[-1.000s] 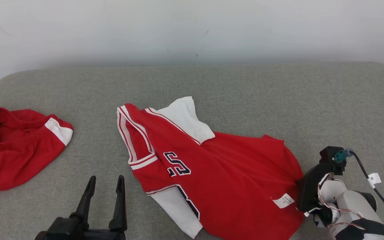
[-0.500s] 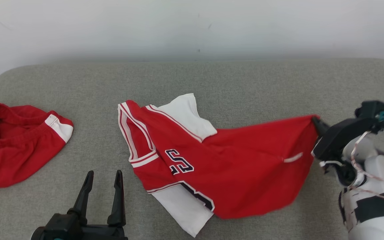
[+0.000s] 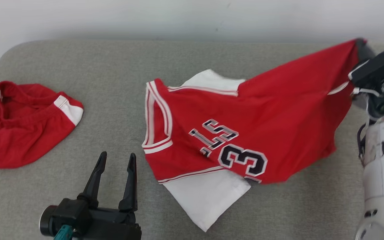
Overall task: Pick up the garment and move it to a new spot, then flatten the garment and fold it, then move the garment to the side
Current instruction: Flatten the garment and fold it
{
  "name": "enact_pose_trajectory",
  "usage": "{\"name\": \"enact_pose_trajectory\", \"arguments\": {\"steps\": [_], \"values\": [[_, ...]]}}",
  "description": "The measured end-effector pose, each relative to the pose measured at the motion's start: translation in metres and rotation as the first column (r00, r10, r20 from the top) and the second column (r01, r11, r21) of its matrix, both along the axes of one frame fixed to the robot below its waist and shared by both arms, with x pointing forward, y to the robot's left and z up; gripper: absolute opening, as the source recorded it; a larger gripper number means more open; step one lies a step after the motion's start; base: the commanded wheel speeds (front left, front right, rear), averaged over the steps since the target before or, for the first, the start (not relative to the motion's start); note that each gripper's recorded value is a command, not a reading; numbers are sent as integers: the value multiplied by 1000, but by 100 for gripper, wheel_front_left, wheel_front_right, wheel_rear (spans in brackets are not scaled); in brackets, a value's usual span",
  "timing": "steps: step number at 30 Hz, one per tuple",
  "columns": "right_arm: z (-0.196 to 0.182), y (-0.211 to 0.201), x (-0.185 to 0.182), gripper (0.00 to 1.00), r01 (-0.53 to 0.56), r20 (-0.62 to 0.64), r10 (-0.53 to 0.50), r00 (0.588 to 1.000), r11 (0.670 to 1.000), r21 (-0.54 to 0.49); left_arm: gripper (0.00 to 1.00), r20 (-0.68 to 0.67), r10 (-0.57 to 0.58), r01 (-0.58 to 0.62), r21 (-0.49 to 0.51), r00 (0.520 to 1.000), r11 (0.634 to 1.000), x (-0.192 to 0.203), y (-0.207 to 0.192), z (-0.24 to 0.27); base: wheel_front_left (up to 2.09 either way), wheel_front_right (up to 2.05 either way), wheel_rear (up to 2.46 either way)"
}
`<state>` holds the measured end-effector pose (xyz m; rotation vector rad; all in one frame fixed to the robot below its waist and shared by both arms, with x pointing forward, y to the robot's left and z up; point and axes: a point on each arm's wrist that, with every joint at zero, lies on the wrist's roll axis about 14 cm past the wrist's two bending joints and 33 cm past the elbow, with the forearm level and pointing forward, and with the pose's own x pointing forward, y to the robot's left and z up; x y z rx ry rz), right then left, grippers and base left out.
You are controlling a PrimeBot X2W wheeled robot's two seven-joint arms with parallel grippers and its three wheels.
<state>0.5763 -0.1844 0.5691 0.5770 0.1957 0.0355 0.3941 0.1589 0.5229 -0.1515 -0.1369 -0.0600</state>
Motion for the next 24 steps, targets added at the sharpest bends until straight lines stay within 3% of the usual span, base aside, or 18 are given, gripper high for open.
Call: {"name": "enact_pose_trajectory", "arguments": {"steps": [7,8,9,18,24], "values": [[14,0,41,0,88,81,-90,993,995,38,100,10,14,-14,-11,1000,1000,4,5,4,0,0,0],[6,2,45,11,89,62,-90,994,996,31,100,11,19,-19,-10,1000,1000,4,6,5,0,0,0],[-1,4,48,100,91,47,-92,995,995,27,100,10,24,-24,-10,1000,1000,4,8,4,0,0,0],[-38,63,55,100,-56,-45,54,998,997,-60,100,-7,82,-82,-2,997,997,-1,23,1,0,0,0],[-49,70,35,100,-169,-100,149,984,955,-245,100,-15,80,-80,0,997,997,-7,22,-2,0,0,0]]}}
